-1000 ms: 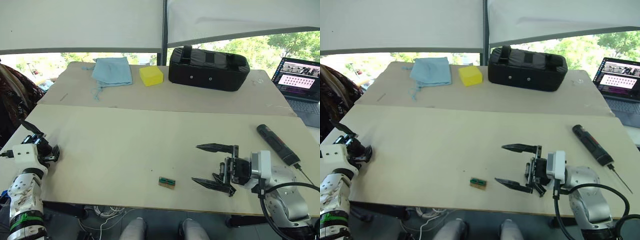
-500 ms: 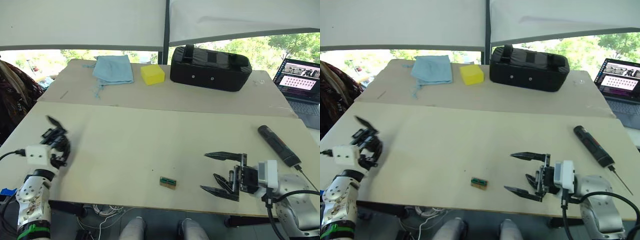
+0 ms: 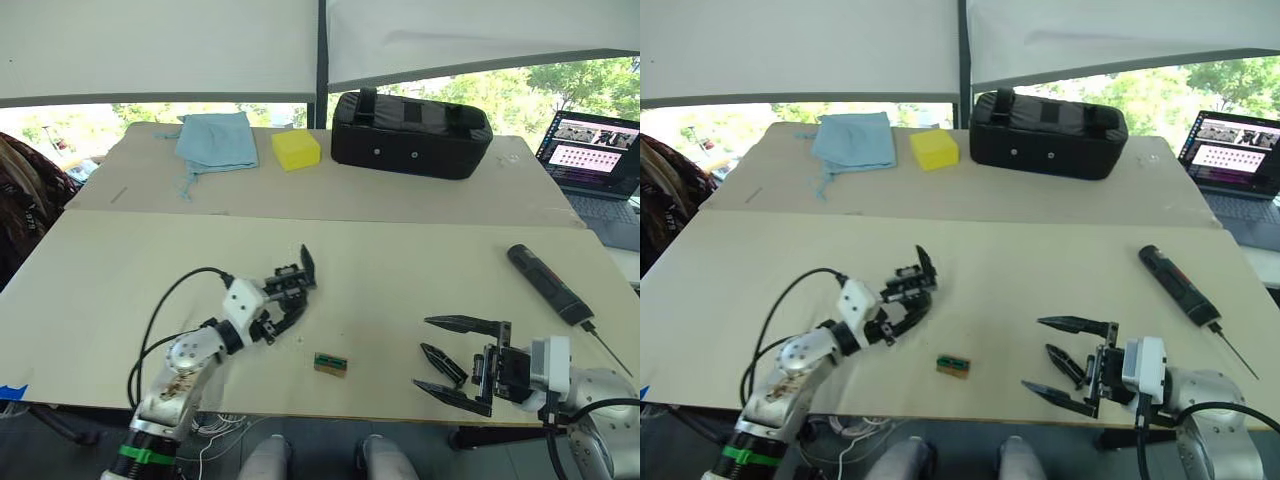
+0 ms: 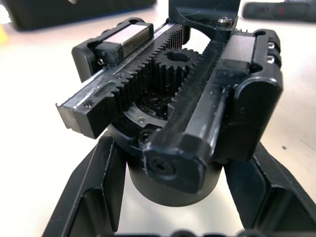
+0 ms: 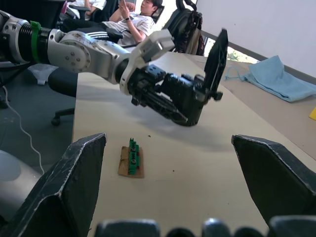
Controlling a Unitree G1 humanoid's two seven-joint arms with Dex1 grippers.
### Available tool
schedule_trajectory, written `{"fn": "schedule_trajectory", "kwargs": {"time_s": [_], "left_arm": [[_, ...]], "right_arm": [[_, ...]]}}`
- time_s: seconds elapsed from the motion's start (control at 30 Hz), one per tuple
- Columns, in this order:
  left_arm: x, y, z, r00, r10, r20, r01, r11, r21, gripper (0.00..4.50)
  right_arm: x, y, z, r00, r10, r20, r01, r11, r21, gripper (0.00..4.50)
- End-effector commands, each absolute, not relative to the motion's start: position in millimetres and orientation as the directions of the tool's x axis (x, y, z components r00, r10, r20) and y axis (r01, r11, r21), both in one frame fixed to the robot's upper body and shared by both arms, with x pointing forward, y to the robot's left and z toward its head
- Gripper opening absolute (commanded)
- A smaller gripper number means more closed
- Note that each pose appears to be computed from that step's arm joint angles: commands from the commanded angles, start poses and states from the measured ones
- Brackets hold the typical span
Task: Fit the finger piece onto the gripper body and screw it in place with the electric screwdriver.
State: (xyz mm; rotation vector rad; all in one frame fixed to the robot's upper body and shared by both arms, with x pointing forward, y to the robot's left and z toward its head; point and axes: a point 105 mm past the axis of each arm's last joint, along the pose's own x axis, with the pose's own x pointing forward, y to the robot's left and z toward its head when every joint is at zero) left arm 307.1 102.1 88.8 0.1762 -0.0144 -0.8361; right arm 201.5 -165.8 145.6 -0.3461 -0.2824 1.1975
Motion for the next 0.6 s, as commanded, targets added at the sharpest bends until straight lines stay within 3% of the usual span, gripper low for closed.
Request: {"fn": "schedule_trajectory", "kwargs": {"time_s": [0.03, 0.23, 0.6], "left_arm": [[311, 83, 104, 0.619, -0.785, 0.013, 0.772, 0.611, 0.177, 2.35], [304, 65, 92, 0.566, -0.824, -0.01, 0.813, 0.556, 0.175, 2.35], [305, 70, 72, 0.598, -0.798, -0.073, 0.795, 0.579, 0.18, 2.35]], "right_arm": [[198, -166, 157, 0.348, 0.937, 0.044, -0.819, 0.326, -0.472, 4.5], [195, -168, 157, 0.368, 0.929, 0.038, -0.814, 0.341, -0.47, 4.5], [194, -166, 156, 0.373, 0.927, 0.041, -0.816, 0.348, -0.462, 4.5]]}}
